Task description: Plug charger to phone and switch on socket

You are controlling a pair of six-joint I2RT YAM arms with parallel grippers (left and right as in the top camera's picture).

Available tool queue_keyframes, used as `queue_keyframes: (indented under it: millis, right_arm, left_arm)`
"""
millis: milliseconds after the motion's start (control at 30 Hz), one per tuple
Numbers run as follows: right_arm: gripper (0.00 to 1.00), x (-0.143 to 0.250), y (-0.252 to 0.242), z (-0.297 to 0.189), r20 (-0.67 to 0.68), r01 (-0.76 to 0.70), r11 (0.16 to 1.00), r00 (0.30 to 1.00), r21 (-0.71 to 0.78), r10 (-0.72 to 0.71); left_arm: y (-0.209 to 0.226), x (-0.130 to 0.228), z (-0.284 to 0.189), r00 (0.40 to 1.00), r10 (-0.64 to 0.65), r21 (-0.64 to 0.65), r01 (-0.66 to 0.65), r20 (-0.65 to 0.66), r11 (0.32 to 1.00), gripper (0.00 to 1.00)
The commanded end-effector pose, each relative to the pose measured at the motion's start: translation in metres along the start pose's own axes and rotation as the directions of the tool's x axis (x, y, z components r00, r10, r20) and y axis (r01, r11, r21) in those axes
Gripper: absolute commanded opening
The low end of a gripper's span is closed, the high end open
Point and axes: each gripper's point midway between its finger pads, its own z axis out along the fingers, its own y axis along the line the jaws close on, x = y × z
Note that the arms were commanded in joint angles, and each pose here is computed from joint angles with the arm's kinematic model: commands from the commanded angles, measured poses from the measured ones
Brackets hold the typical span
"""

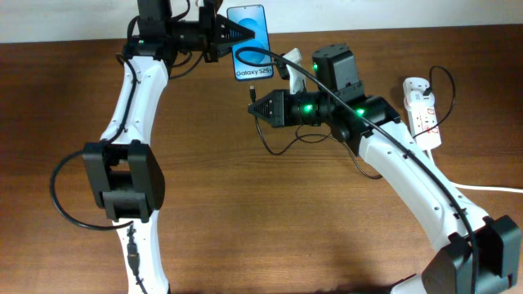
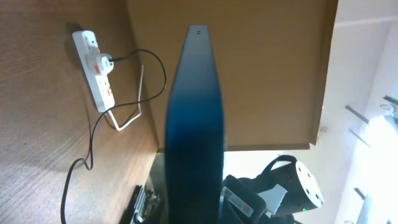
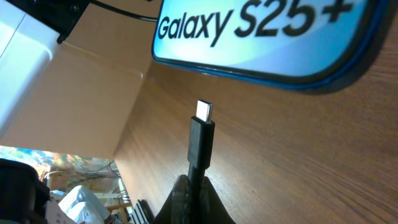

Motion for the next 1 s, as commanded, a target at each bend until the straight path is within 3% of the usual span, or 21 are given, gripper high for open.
queue_keyframes:
  millis: [0, 100, 967]
  right_arm:
    - [0.04, -0.007, 0.019, -0.008, 0.019, 0.047, 0.998, 0.999, -0.04, -0.046]
    - [0.04, -0.006, 0.019, -0.008, 0.018, 0.046, 0.998, 0.999, -0.042, -0.045]
    - [0.04, -0.005, 0.001, 0.006, -0.034, -0.088, 0.992, 0.996, -0.093, 0.086]
  left_arm:
    - [0.017, -0.005, -0.011, 0.999, -0.045, 0.003, 0.045, 0.008, 0.999, 0.0]
    - [0.024, -0.001, -0.015, 0.996, -0.093, 0.02, 0.094, -0.015, 0.995, 0.0]
    - [0.019, 0.006, -0.002, 0.996, -0.062, 0.038, 0.065, -0.062, 0.997, 0.0]
